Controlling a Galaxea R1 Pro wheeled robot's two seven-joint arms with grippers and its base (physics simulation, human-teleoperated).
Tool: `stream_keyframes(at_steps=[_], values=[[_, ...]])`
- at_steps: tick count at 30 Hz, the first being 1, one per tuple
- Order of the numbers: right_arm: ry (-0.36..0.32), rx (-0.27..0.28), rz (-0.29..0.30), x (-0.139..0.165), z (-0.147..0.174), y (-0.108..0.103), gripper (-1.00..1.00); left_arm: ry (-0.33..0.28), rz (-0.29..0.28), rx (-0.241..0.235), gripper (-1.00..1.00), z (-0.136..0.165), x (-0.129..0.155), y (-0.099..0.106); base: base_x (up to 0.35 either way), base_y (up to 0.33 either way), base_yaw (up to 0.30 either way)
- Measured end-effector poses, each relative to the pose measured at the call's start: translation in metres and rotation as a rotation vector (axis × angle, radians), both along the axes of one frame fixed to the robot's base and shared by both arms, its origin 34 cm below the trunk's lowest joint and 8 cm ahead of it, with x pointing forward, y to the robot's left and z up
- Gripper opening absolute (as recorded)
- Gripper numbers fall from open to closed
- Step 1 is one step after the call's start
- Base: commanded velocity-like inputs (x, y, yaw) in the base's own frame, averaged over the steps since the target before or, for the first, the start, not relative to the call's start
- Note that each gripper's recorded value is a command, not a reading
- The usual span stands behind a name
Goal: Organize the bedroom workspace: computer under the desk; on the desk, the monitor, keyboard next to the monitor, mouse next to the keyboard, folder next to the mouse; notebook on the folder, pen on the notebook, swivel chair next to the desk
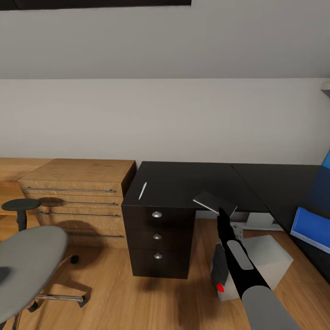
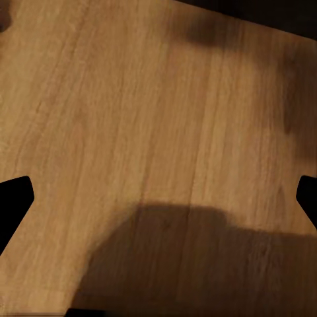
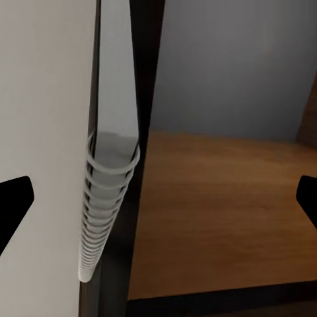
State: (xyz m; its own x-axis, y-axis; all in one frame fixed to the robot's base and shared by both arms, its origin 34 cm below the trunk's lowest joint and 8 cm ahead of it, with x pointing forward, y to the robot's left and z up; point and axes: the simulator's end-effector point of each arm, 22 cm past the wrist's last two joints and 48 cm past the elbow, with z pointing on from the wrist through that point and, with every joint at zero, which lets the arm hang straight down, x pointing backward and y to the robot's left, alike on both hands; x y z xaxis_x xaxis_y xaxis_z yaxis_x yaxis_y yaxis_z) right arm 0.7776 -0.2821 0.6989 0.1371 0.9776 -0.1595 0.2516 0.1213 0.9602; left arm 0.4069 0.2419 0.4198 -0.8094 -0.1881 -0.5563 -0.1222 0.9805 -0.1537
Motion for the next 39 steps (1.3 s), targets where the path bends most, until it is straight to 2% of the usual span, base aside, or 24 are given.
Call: stream_keyframes(at_steps=[30,39], values=[[0.0,-0.004,-0.001,0.0004,0.0023,-0.0011,1.0,0.011,0.004,0.002,1.0,-0.0013,-0.0036,0.0013,0.003,0.0,0.0],[-0.002,-0.006,-0.001,0.0005,0.0031,-0.0015,1.0,0.01,0.002,0.001,1.0,-0.0013,-0.0036,0.0004,0.114,0.0,0.0]])
